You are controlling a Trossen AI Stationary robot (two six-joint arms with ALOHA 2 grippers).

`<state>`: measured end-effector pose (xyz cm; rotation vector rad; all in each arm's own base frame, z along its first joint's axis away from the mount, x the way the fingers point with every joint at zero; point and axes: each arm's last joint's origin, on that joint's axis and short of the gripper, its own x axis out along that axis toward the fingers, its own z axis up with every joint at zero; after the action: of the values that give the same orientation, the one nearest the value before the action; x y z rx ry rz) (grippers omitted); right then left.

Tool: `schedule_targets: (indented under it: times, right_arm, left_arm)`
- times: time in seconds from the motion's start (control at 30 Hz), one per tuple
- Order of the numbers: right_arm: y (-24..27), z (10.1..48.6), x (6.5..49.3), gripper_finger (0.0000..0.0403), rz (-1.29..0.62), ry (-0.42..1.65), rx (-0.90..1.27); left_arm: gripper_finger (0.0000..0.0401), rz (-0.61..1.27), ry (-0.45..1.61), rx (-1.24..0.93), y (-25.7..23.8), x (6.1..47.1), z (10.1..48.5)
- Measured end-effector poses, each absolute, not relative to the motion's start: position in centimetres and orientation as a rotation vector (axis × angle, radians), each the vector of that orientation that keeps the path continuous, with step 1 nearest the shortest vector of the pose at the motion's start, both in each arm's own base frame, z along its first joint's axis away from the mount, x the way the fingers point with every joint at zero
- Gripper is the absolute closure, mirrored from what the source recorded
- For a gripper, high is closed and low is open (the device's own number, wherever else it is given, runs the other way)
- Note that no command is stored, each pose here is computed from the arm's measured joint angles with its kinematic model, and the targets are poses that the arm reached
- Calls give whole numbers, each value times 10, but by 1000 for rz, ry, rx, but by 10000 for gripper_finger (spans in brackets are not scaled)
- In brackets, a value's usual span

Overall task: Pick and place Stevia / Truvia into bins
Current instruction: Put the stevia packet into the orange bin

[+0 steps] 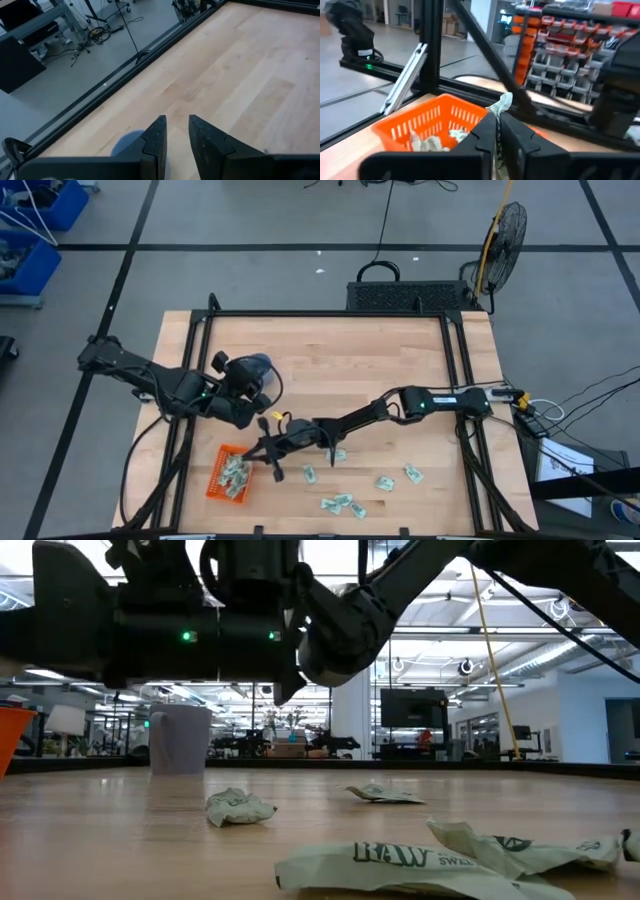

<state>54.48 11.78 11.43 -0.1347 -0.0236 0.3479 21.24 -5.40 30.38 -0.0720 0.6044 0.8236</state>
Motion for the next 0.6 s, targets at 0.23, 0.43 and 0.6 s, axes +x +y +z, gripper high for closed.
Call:
schedule_targets:
  times: [0.23, 0.43, 0.6]
  right_arm:
    - [113, 108, 546, 315, 355, 52, -140]
    - [111, 114, 547, 286, 350, 37, -139]
    - [114, 137, 543, 288, 368, 119, -185]
  left_arm:
    - [313, 824, 603, -74, -54, 212, 304]
    - [313, 821, 606, -84, -54, 212, 304]
    - [313, 796, 630, -110, -55, 213, 303]
